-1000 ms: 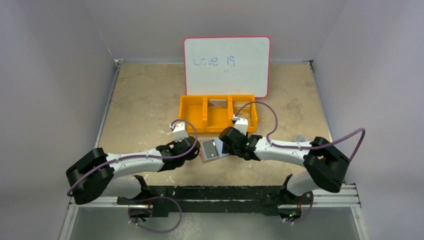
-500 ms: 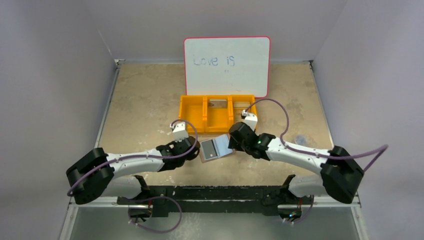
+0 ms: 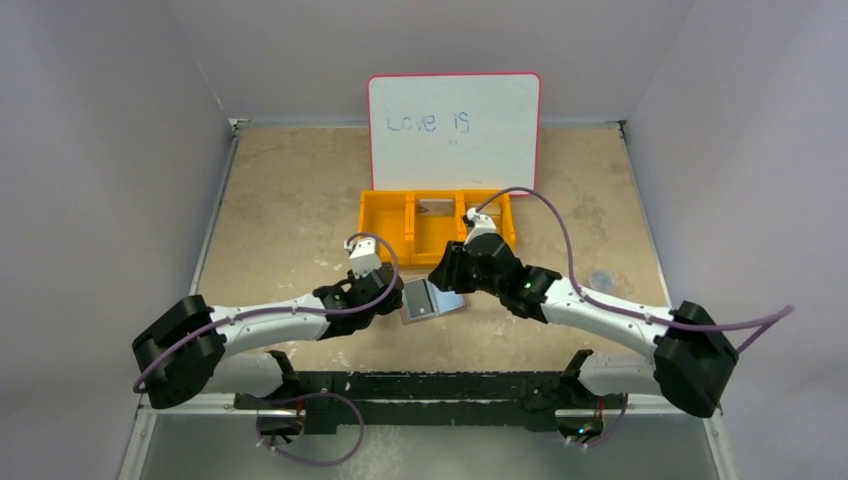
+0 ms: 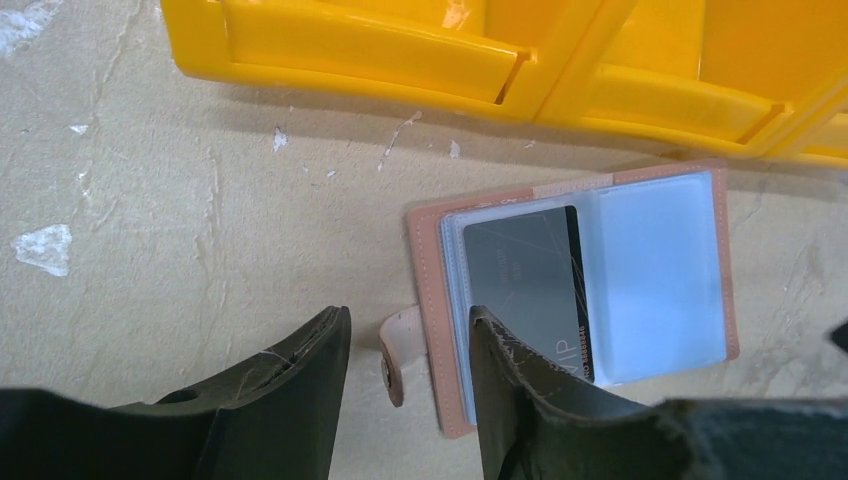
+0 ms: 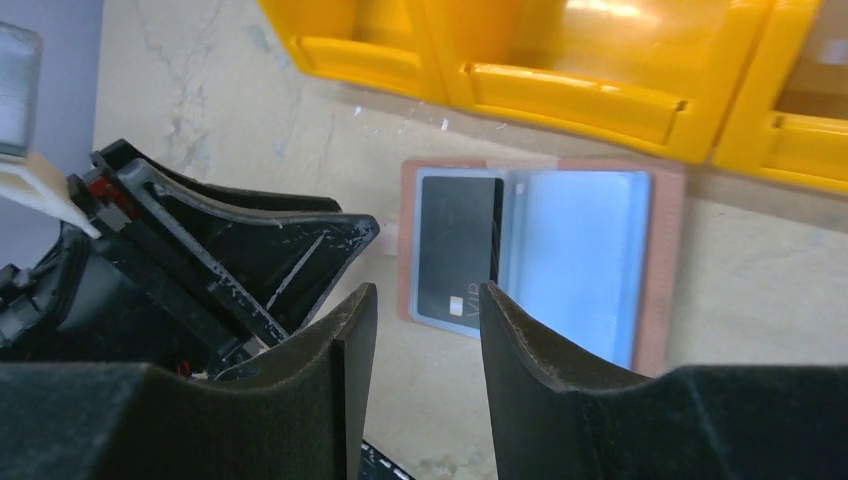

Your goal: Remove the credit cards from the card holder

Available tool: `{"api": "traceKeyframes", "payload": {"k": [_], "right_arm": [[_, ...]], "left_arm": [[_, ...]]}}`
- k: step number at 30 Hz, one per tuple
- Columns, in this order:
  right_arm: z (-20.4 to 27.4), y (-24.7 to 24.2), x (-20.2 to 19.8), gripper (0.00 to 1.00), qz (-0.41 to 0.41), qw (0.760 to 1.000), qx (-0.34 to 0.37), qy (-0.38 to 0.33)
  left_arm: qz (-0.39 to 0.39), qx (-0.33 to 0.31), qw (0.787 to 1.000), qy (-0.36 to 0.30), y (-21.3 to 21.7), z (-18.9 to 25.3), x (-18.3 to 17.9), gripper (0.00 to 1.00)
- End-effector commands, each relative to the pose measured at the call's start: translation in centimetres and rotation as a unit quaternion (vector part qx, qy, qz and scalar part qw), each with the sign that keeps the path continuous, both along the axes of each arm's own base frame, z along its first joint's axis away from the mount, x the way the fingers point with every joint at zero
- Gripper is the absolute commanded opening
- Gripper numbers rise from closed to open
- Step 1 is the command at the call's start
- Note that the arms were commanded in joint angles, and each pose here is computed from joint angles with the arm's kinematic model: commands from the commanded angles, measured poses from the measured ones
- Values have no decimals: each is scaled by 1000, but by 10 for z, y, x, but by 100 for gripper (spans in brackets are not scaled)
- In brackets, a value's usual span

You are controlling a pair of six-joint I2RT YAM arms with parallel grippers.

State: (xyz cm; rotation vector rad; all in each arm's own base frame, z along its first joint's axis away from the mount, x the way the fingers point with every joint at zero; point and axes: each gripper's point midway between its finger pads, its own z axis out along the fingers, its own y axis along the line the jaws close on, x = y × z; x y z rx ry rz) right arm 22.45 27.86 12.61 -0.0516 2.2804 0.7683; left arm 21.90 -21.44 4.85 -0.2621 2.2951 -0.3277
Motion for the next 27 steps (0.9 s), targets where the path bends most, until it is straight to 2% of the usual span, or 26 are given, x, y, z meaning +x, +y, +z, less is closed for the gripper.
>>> {"api": "traceKeyframes", "payload": {"k": [1, 10, 20, 27], "right_arm": [[-3, 28, -3, 44, 55, 996, 72, 16], [-43, 21, 5, 34, 53, 992, 87, 75], [-77, 28, -2, 32, 76, 985, 85, 126], [-93, 29, -6, 29, 83, 983, 81, 145]], "left_arm": [[-5, -30, 999, -32, -17, 23, 15, 49], [-23, -28, 999, -18, -31, 10, 17, 54], [-31, -13, 999, 7, -35, -10, 14, 42], [-37, 14, 999, 31, -32, -26, 9, 38]]}}
